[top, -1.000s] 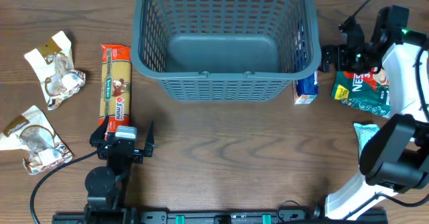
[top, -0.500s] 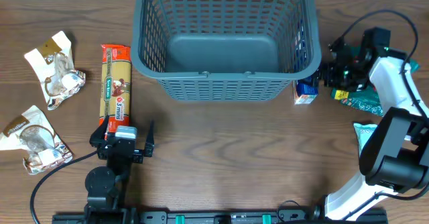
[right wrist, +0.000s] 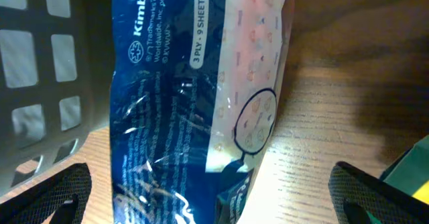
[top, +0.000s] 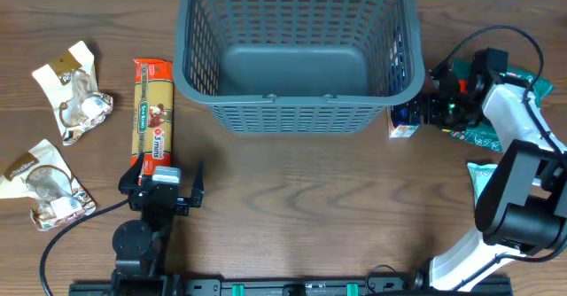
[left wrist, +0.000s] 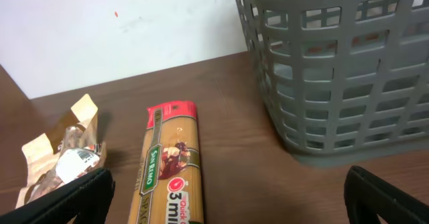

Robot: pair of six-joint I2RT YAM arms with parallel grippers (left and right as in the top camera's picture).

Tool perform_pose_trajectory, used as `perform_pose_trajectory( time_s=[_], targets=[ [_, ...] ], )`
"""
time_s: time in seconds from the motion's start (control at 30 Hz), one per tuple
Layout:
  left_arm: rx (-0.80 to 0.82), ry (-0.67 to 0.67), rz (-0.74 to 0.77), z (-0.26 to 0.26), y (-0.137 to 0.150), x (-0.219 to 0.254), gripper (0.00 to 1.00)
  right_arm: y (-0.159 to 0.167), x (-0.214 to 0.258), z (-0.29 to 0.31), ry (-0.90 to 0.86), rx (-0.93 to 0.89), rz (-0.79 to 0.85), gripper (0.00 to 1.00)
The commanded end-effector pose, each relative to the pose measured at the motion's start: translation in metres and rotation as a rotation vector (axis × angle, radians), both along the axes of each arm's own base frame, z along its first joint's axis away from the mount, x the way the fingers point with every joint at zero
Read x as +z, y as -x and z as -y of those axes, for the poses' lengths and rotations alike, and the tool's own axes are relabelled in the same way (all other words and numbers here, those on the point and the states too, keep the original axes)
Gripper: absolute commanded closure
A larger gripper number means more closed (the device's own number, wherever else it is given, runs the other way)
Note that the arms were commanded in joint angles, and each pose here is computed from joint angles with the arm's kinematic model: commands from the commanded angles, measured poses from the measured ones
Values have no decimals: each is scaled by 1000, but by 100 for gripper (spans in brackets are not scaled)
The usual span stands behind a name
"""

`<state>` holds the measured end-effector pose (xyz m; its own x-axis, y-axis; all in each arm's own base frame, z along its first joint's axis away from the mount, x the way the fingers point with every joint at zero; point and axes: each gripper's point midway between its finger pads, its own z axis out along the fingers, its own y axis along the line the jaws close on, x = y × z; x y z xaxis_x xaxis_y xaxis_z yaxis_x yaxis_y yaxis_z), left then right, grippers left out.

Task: Pack container
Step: 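Close the right gripper around the blue tissue pack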

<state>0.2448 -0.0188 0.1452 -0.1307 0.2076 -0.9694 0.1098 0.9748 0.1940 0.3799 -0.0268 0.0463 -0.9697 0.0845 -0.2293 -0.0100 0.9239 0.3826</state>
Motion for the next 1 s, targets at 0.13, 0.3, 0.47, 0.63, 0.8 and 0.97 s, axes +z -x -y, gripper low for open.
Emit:
perform_pose_trajectory(
  time_s=[0.13, 0.3, 0.47, 0.63, 0.8, 0.97],
  targets=[
    [-20, -12, -34, 3, 1, -15, 1, -6, -7, -10, -18, -11, 15, 1],
    [-20, -12, -34, 3, 1, -15, 1, -17, -5, -7, -19, -52, 47, 1],
    [-20, -12, -34, 3, 1, -15, 1, -23, -3, -6, -12, -51, 75, 1],
    [-20, -12, -34, 3, 1, -15, 1, -30, -1, -7, -3, -45, 107, 1],
    [-20, -12, -34, 3, 1, -15, 1, -35, 0, -18, 1, -9, 129, 1],
    [-20, -12, -34, 3, 1, -15, 1, -39, 1, -32, 2, 25, 148, 1]
  ],
)
